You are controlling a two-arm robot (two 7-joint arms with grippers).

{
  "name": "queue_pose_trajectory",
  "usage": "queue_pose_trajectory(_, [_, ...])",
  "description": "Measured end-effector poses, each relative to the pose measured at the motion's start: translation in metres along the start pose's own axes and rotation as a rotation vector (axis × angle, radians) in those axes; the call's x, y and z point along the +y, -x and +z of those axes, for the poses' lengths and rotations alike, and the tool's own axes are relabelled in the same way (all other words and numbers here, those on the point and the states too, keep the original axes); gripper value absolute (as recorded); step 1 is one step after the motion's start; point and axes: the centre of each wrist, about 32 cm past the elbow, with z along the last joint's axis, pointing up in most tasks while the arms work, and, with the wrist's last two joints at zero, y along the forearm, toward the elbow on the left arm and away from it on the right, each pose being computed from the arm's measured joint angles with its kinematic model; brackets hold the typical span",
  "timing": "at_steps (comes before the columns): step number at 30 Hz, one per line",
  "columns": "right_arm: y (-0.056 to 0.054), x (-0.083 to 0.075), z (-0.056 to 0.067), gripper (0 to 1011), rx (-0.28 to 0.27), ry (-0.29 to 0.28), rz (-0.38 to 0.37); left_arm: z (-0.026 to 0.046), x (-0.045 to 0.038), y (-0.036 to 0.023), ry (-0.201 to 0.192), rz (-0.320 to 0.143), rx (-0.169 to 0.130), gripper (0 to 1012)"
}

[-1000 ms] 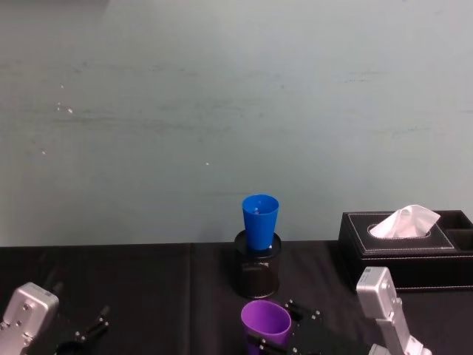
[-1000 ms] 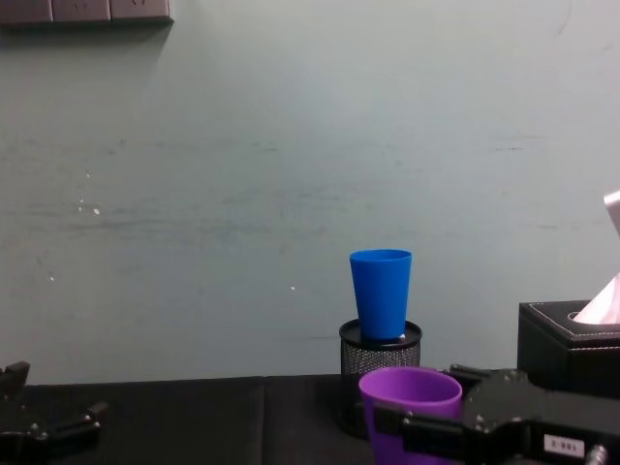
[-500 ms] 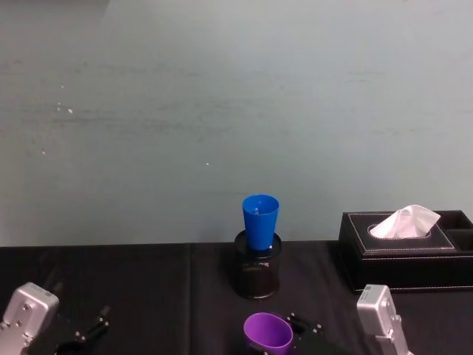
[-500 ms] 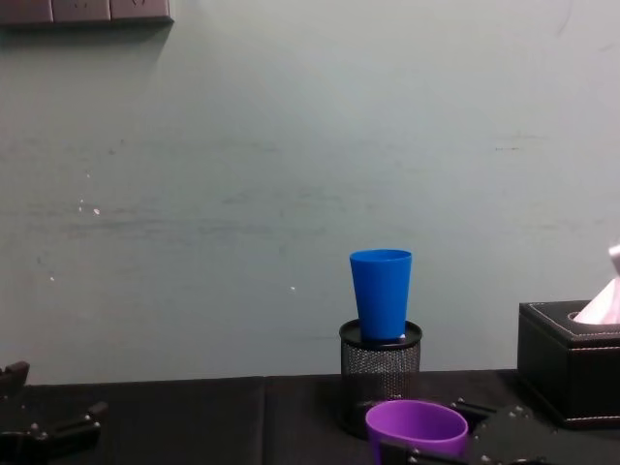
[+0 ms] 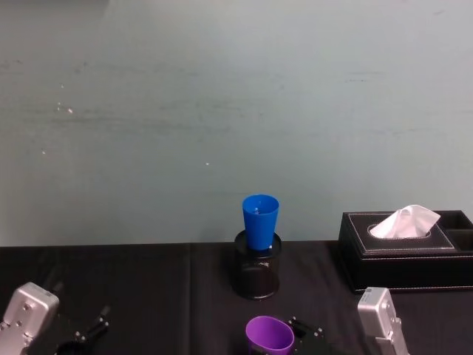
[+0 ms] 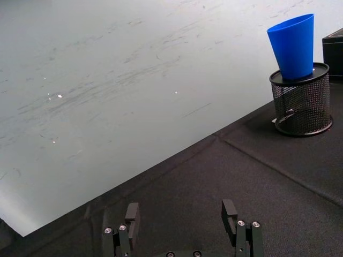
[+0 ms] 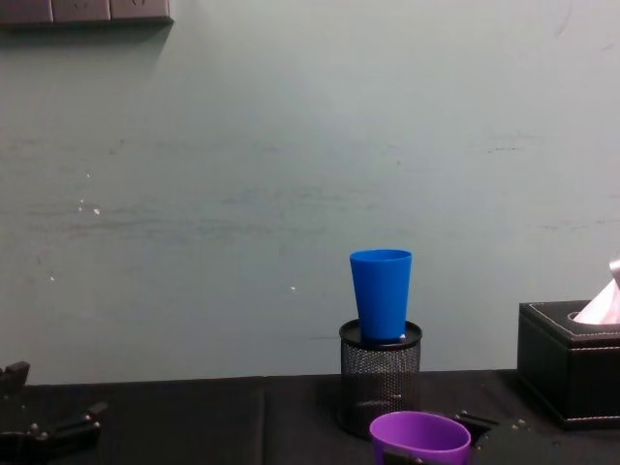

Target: Pick up one cup with a gripper and tap it against the other cup.

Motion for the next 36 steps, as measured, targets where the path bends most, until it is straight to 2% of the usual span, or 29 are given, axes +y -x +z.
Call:
queue_pose_trajectory(12, [-0.0001,-0.0003,0.0004,728,-0.001,0.0,0.0,0.0,0.0,0.0,0.0,0.0,0.0,1000])
queue_pose_trajectory(18, [0.0,-0.0003,0.0005,876,-0.002,0.0,0.001,0.0,0.0,0.0,0.0,0.0,0.0,1000])
queue_pose_trajectory(19, [0.0,-0.0003,0.0006,925,-0.002,0.0,0.001,0.0,0.0,0.0,0.0,0.0,0.0,1000])
queue_pose_trajectory(24, [0.0,-0.0003,0.0007,1003,-0.002,0.0,0.002,0.0,0.0,0.0,0.0,0.0,0.0,1000])
queue_pose_trajectory(31, [0.0,-0.0003,0.0009,1003,-0.003,-0.001,0.002,0.0,0.0,0.0,0.0,0.0,0.0,1000])
queue_pose_trajectory(36, [0.0015,0.0007,0.0053,1003,-0.033,-0.042,0.012,0.0,0.0,0.0,0.0,0.0,0.0,1000])
